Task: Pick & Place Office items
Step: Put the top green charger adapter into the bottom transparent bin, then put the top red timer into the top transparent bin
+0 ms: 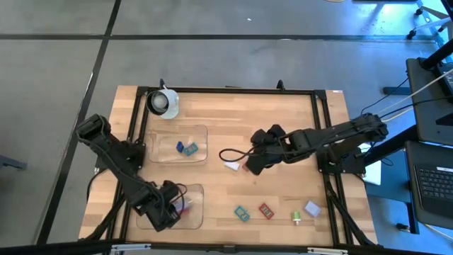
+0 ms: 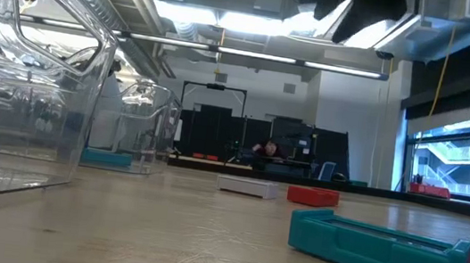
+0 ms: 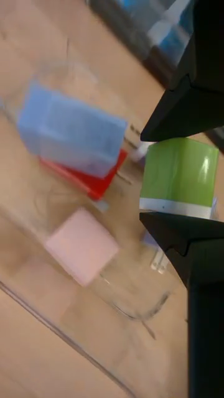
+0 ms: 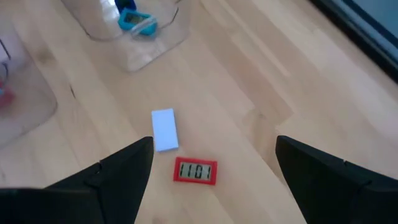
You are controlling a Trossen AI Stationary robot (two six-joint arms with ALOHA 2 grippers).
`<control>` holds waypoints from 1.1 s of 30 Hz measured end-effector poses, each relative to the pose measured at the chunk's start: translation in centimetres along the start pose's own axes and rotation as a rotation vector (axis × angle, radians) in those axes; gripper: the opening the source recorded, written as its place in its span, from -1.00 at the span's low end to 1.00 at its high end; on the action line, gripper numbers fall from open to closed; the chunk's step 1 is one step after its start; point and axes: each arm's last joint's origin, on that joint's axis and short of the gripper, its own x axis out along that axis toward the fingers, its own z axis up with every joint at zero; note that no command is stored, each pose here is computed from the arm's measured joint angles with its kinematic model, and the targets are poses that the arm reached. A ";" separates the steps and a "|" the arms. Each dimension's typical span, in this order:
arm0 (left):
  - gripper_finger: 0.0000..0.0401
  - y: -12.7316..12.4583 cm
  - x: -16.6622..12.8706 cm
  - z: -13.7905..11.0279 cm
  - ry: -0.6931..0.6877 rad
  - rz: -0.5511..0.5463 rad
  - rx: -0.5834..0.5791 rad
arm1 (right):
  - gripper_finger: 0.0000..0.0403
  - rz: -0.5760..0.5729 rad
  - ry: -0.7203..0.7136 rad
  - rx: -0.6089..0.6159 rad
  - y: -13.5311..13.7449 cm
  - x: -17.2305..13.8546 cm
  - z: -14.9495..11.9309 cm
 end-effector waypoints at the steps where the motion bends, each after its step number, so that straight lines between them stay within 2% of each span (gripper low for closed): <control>1: -0.15 0.2 0.2 -0.2 0.000 0.008 -0.016 | 0.69 0.000 0.012 -0.013 0.1 0.3 0.0; 6: -0.14 0.6 0.7 -0.6 -0.004 0.032 -0.017 | 0.69 -0.017 0.055 -0.060 0.8 1.7 -0.4; 12: -0.03 0.6 0.7 -0.5 -0.009 0.032 -0.009 | 0.69 -0.038 0.076 -0.077 1.3 2.8 -0.7; 21: 0.12 0.6 0.7 -0.5 -0.008 0.032 -0.013 | 0.69 -0.042 0.079 -0.107 1.3 3.0 -0.7; 25: 0.19 0.1 0.2 -0.2 0.019 0.013 0.024 | 0.69 -0.047 0.085 -0.106 1.2 3.0 -0.7; 30: 0.19 -1.3 -1.3 1.6 0.052 -0.053 0.112 | 0.69 -0.011 0.245 -0.127 -0.2 3.9 -0.4; 33: 0.16 -2.3 -2.6 2.9 0.040 -0.108 0.151 | 0.69 0.000 0.354 -0.072 -1.4 4.8 0.0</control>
